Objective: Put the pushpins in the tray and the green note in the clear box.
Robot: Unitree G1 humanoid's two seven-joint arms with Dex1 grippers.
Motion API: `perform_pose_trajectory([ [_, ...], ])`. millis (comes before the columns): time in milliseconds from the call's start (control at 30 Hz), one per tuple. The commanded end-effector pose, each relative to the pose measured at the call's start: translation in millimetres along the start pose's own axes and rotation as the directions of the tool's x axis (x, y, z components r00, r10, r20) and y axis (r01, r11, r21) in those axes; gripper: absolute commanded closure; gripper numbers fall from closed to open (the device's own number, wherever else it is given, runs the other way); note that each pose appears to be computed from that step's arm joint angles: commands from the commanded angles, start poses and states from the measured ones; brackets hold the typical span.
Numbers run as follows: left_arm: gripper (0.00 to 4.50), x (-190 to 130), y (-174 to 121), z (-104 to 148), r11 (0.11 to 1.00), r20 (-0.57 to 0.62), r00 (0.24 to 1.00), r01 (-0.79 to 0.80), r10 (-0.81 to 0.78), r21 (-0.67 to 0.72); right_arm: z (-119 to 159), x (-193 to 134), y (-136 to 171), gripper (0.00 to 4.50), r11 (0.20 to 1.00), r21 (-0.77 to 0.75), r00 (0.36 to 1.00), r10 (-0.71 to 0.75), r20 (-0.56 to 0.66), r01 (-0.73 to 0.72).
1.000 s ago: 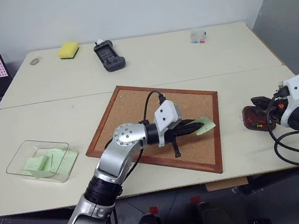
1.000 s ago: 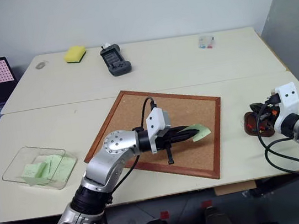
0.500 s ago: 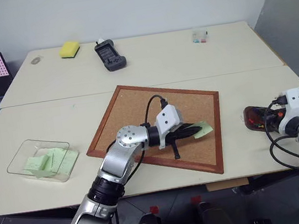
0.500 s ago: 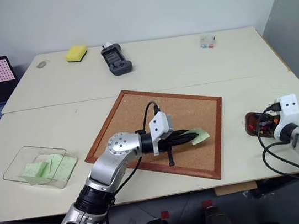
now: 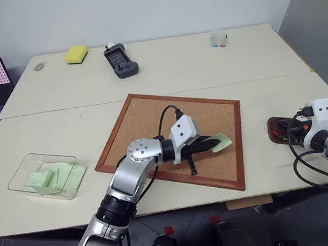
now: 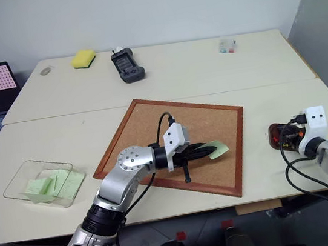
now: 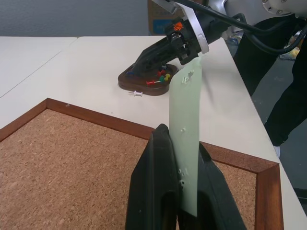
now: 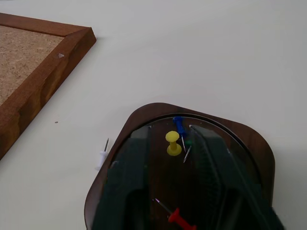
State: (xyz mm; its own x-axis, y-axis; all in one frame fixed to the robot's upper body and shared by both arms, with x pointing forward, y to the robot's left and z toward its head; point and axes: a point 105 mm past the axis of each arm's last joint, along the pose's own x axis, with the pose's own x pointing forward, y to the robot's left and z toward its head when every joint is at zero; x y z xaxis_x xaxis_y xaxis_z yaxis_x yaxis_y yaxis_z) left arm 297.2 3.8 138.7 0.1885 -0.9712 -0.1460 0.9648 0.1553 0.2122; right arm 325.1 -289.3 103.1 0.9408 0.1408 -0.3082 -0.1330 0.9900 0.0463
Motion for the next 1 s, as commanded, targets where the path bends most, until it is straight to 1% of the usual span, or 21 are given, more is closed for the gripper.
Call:
perform_pose_trajectory([
  [33, 4.50, -2, 4, 17, 0.998, 0.043, 0.999, -0.005, 0.002, 0.055, 26, -10, -4, 2.15, 0.999, -0.050, 0.997, -0.009, 0.077, 0.012],
  [100, 4.50, -2, 5, 18, 0.998, 0.044, 0.999, -0.006, 0.003, 0.058, 29, -11, -3, 1.75, 0.998, -0.059, 0.996, -0.007, 0.085, 0.012],
  [400, 4.50, 0, 6, 18, 0.998, 0.050, 0.999, -0.003, 0.000, 0.063, 44, -22, 1, 1.75, 0.991, -0.133, 0.994, 0.034, 0.106, -0.019],
  [567, 4.50, -2, 6, 17, 0.998, 0.049, 0.999, 0.000, -0.003, 0.063, 50, -31, -13, 1.75, 0.986, -0.161, 0.995, 0.051, 0.083, -0.037],
  [633, 4.50, -3, 6, 16, 0.998, 0.047, 0.999, 0.000, -0.003, 0.063, 53, -32, -14, 1.75, 0.981, -0.182, 0.994, 0.079, 0.077, -0.064],
  [700, 4.50, -7, 7, 15, 0.998, 0.042, 0.999, -0.007, 0.004, 0.062, 57, -35, -10, 1.75, 0.971, -0.205, 0.987, 0.140, 0.078, -0.122],
  [767, 4.50, -12, 10, 13, 0.998, 0.033, 0.999, -0.026, 0.024, 0.054, 62, -42, 1, 1.75, 0.940, -0.239, 0.961, 0.266, 0.069, -0.243],
  [833, 4.50, -22, 13, 13, 0.997, 0.030, 0.998, -0.056, 0.055, 0.045, 64, -49, 19, 1.75, 0.887, -0.294, 0.922, 0.384, 0.043, -0.356],
  [933, 4.50, -43, 24, 16, 0.987, 0.030, 0.987, -0.158, 0.158, 0.010, 70, -59, 54, 1.75, 0.787, -0.343, 0.837, 0.547, 0.004, -0.512],
  [1000, 4.50, -60, 34, 15, 0.967, 0.011, 0.967, -0.254, 0.254, -0.008, 71, -62, 80, 1.75, 0.724, -0.342, 0.773, 0.634, -0.010, -0.598],
])
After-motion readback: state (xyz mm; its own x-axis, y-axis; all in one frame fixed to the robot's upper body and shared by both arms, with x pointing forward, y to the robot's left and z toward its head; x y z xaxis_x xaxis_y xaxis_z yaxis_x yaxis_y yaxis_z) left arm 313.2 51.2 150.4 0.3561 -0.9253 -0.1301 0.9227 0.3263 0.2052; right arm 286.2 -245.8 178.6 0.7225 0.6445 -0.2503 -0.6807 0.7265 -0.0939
